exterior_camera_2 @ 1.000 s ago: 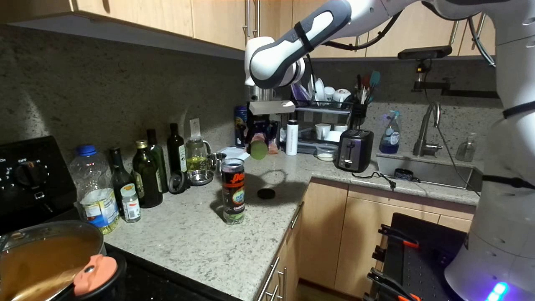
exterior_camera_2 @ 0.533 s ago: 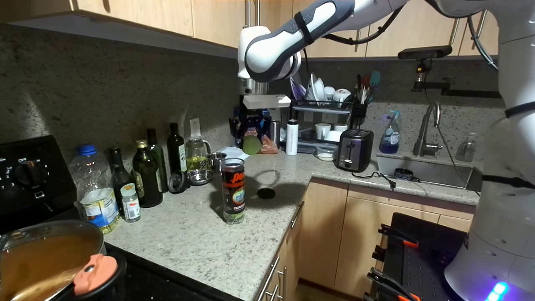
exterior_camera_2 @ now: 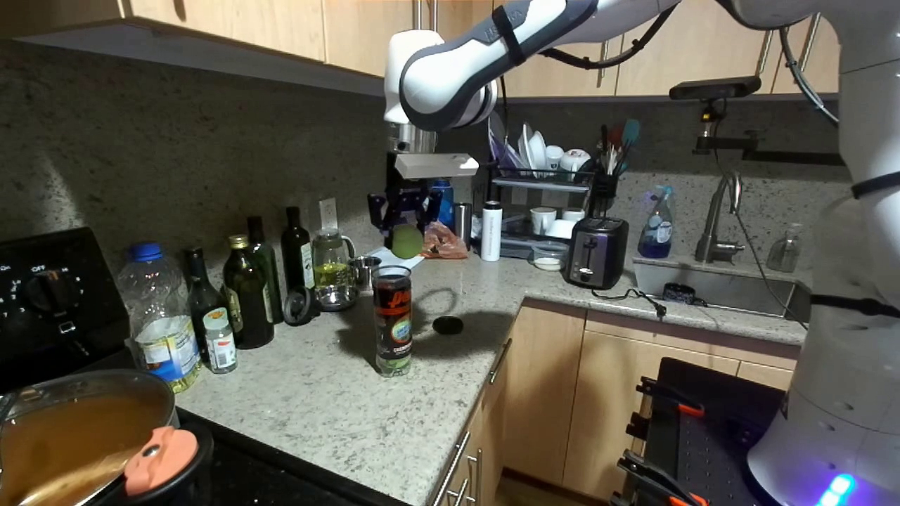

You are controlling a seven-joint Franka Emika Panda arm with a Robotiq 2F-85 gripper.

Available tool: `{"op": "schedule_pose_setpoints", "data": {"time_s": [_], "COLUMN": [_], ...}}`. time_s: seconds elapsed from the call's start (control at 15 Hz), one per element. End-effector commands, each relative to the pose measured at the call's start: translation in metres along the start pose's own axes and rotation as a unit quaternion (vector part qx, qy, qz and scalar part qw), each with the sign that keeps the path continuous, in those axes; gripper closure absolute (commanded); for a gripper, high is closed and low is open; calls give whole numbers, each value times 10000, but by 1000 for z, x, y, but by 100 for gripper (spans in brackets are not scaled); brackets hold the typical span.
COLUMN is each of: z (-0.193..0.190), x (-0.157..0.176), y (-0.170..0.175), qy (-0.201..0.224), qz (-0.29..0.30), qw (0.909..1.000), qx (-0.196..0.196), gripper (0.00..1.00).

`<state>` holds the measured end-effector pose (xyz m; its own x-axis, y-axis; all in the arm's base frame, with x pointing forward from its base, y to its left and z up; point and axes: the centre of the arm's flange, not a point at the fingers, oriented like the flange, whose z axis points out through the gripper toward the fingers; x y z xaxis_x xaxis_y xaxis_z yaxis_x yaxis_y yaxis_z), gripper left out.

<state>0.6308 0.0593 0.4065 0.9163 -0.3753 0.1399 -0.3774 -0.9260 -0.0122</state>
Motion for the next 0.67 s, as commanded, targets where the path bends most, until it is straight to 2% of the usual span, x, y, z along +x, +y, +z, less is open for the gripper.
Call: {"op": "schedule_pose_setpoints", "data": {"time_s": [0.0,0.6], "z": [-7,8], "x": [-1,9], "y": [-15,-23], "qy": [-52,-121], "qz": [-177,-294], "qw": [9998,9995], "qx": [-46,15], "gripper": [58,58]}}
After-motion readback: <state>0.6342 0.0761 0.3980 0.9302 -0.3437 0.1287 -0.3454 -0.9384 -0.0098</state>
